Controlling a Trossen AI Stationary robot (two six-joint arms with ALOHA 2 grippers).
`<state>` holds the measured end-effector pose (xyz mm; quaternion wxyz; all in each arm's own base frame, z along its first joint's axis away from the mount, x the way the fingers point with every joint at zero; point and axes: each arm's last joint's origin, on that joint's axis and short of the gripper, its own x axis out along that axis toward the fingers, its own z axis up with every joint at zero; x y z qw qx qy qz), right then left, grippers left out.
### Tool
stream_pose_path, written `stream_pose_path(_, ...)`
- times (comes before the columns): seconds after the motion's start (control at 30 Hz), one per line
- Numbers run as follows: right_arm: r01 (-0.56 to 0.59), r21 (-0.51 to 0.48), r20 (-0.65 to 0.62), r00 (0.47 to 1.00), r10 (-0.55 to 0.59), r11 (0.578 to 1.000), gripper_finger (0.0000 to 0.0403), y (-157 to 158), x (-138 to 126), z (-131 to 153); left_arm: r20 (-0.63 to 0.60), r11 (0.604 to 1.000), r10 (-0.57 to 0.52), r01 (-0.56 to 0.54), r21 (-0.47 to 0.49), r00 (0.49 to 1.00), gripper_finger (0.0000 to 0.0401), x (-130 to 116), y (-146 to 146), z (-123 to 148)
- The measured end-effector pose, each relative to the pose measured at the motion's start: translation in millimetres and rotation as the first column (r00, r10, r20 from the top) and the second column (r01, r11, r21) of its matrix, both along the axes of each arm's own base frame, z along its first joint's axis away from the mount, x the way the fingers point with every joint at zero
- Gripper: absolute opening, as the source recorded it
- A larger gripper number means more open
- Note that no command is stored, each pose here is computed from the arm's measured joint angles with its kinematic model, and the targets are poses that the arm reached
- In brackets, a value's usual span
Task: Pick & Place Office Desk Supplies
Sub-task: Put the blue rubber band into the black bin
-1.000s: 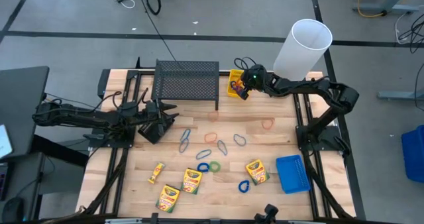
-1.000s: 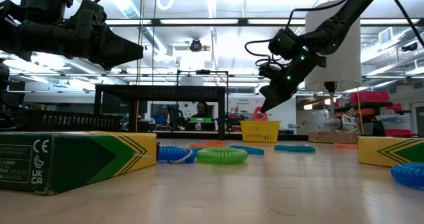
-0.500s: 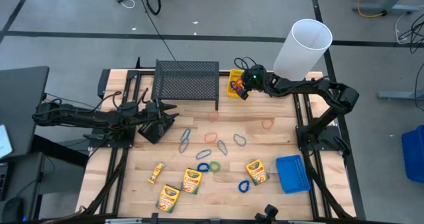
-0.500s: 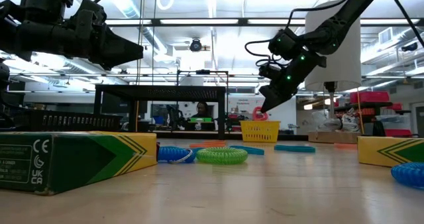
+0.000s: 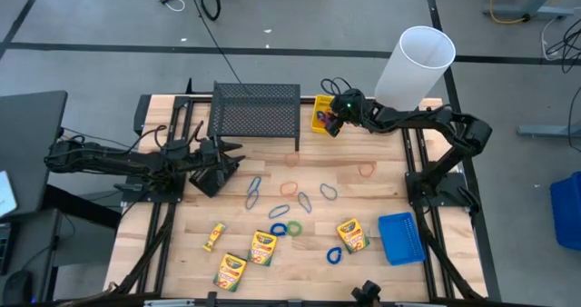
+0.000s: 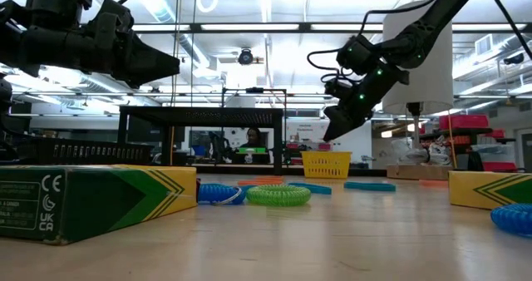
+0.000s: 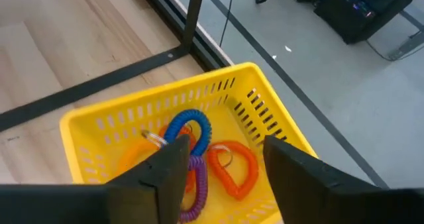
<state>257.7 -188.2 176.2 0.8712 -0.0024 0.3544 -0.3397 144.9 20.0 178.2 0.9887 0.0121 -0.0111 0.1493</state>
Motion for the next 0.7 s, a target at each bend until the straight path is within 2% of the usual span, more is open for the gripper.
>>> stream_pose_path(0.13,-0.033,-0.027,0.010,0.999,0.033,0.999,0.0212,5,5,2,0.011,0.999,-0.018,0.018,-0.036,1.000,0.0181,0,0,0)
stream_pose_path(0.23,-0.077,-0.049,0.013,0.997,0.078,0.996,0.0212,12,12,4,-0.025,0.996,-0.047,0.045,-0.073,0.999,0.0181,3,-1,3)
stream_pose_path(0.4,-0.157,-0.067,0.001,0.987,0.158,0.985,0.0212,30,23,4,-0.212,0.987,-0.058,0.023,-0.162,0.976,0.0181,13,-6,7)
stream_pose_path(0.5,-0.214,-0.076,-0.009,0.977,0.214,0.974,0.0212,44,30,4,-0.314,0.985,-0.042,-0.013,-0.171,0.948,0.0181,21,-11,13)
stream_pose_path(0.7,-0.336,-0.119,0.040,0.939,0.343,0.934,0.0212,82,50,9,-0.508,0.976,-0.069,-0.047,-0.212,0.859,0.0181,41,-23,19)
